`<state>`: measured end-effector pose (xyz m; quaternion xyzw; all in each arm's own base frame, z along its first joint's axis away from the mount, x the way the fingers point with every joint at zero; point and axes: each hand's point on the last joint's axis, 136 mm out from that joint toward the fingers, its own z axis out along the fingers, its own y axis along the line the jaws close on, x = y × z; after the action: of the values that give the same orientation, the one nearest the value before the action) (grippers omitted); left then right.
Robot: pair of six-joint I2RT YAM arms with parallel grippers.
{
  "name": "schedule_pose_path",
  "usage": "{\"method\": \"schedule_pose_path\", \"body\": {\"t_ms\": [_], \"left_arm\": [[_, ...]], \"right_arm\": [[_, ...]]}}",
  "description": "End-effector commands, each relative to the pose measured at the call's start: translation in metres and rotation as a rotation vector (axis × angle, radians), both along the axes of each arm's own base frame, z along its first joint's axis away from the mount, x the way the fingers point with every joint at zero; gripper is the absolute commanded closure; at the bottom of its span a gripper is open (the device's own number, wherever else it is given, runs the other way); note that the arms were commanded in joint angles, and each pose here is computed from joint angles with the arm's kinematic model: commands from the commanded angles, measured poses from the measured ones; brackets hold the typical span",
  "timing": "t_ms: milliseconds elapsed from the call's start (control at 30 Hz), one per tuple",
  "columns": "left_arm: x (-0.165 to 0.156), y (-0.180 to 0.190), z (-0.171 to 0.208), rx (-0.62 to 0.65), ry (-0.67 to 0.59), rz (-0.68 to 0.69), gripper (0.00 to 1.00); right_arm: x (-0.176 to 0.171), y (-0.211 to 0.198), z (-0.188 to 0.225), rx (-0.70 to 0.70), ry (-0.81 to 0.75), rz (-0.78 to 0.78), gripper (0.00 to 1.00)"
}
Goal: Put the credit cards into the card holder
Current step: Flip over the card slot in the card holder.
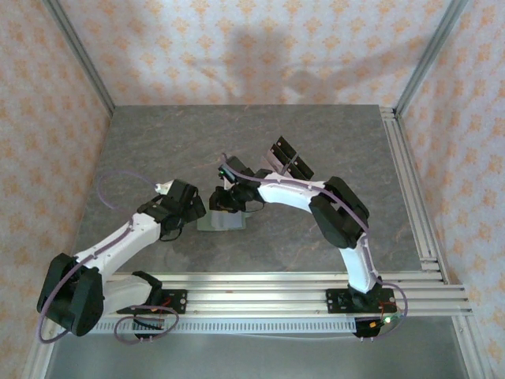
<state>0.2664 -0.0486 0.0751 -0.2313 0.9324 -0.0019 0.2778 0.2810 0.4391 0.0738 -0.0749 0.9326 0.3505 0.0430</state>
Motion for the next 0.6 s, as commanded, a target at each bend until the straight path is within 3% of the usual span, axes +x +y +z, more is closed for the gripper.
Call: {"method": "schedule_pose_path", "body": {"t_ms": [0, 267, 567], "left_arm": [[-0.006, 0.015, 0.003, 0.037, 0.003, 0.053, 0.00], [-0.007, 0.016, 0.010, 0.034, -0.016, 0.057, 0.00], [-0.007, 0.015, 0.022, 0.026, -0.035, 0.054, 0.00]], "right_arm": [[-0.001, 0.009, 0.000, 0.000, 0.017, 0.007, 0.71], [0.002, 0.016, -0.002, 0.006, 0.022, 0.012, 0.70], [-0.006, 0.031, -0.030, -0.002, 0.144, 0.056, 0.67]]}}
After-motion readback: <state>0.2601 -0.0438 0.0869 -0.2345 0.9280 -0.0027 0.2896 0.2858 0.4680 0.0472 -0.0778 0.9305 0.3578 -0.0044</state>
